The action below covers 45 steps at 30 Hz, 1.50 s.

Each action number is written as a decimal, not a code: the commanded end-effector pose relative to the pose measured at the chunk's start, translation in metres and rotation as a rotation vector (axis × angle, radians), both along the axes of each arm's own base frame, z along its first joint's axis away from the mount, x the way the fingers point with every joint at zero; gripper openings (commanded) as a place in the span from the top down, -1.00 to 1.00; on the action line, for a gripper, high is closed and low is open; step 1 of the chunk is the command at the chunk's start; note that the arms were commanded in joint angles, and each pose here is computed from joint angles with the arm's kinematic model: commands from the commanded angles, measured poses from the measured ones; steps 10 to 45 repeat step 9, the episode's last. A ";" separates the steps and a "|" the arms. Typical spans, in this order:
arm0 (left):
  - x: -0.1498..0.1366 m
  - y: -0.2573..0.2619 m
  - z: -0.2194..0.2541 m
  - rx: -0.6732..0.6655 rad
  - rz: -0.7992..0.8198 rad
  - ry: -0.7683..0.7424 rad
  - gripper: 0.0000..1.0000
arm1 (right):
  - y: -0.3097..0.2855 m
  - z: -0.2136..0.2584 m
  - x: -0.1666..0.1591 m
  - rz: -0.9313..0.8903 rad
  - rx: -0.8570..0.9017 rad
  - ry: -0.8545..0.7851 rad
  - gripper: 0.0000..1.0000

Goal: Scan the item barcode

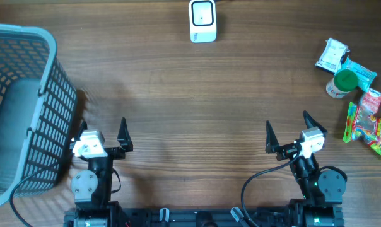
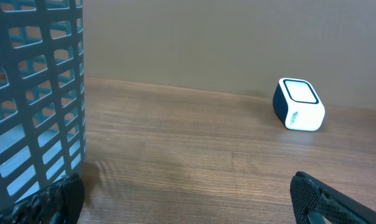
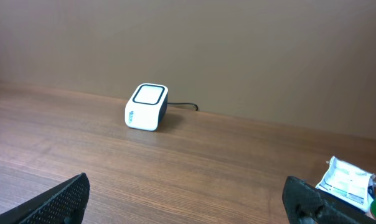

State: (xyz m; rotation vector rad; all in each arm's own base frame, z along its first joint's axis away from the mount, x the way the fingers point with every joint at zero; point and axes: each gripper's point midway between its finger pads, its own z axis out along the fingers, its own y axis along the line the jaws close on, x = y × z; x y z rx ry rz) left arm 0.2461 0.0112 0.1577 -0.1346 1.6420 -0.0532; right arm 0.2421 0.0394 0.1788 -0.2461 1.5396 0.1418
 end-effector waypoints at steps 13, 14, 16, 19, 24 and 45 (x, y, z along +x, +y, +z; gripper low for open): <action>0.000 -0.002 -0.001 0.014 -0.013 0.000 -1.00 | 0.000 0.002 -0.001 -0.002 0.014 -0.007 -0.99; 0.000 -0.002 -0.001 0.014 -0.013 0.000 -1.00 | 0.000 0.002 -0.001 -0.002 0.014 -0.007 -0.99; 0.000 -0.002 -0.001 0.014 -0.013 0.000 -1.00 | 0.000 0.002 -0.001 -0.002 0.014 -0.007 -0.99; 0.000 -0.002 -0.001 0.014 -0.013 0.000 -1.00 | 0.000 0.002 -0.001 -0.002 0.014 -0.007 -0.99; 0.000 -0.002 -0.001 0.014 -0.013 0.000 -1.00 | 0.000 0.002 -0.001 -0.002 0.014 -0.007 -0.99; 0.000 -0.002 -0.001 0.014 -0.013 0.000 -1.00 | 0.000 0.002 -0.001 -0.002 0.014 -0.007 -0.99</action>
